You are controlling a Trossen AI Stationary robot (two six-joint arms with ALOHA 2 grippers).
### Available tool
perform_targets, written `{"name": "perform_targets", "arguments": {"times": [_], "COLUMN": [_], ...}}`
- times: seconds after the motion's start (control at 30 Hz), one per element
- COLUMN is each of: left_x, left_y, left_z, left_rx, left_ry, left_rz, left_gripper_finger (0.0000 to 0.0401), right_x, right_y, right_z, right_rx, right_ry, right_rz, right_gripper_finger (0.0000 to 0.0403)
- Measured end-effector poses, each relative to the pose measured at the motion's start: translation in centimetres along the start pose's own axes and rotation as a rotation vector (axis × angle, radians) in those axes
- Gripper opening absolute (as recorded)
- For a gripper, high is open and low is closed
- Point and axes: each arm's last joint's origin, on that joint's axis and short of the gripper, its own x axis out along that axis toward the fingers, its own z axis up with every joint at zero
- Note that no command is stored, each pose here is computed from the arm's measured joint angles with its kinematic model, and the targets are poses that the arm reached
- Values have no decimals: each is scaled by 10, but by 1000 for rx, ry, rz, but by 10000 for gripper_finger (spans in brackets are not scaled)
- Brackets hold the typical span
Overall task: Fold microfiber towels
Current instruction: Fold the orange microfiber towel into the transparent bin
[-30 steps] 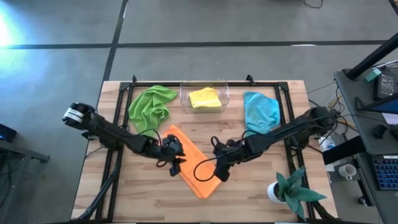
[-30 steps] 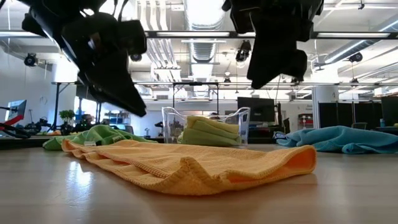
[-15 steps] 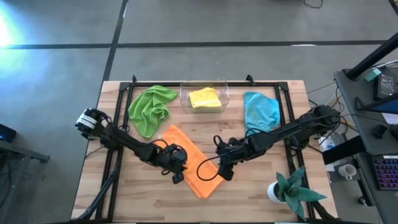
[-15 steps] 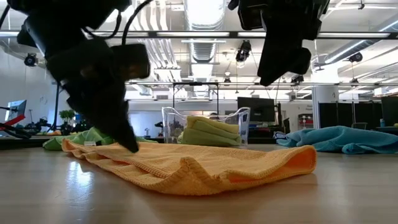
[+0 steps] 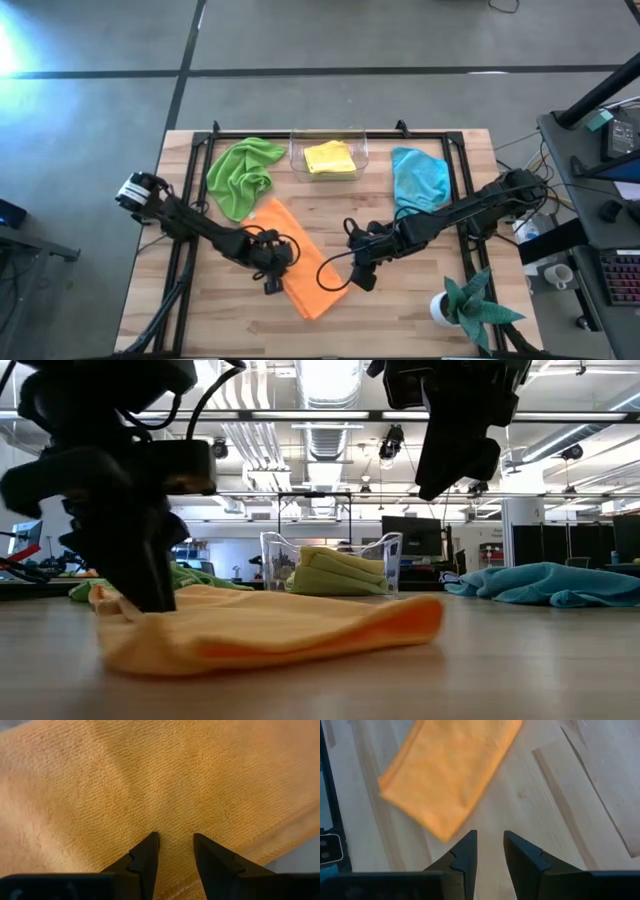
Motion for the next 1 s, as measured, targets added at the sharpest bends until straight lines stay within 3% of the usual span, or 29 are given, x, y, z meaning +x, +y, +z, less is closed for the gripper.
{"name": "perform_targets", "arguments": {"times": [0.2,0.27,0.4,0.53,0.73,1.0], "left_x": [-7,-10,-20,-25,-26,-21], "left_y": [6,7,6,18,62,105], "left_z": [1,5,19,25,23,31], "left_rx": [173,163,93,-4,-253,-433], "left_ry": [35,38,-47,-85,35,88], "left_rz": [38,60,138,325,499,541], "left_gripper_finger": [113,113,113,113,113,113], "right_x": [0,0,0,1,1,1], "right_y": [0,0,0,0,0,0], "right_z": [0,0,0,0,0,0], "right_rx": [0,0,0,0,6,8], "right_ry": [1,1,1,1,0,0], "right_rz": [-1,-1,-1,-1,0,0], "right_gripper_finger": [93,93,93,93,93,93]}}
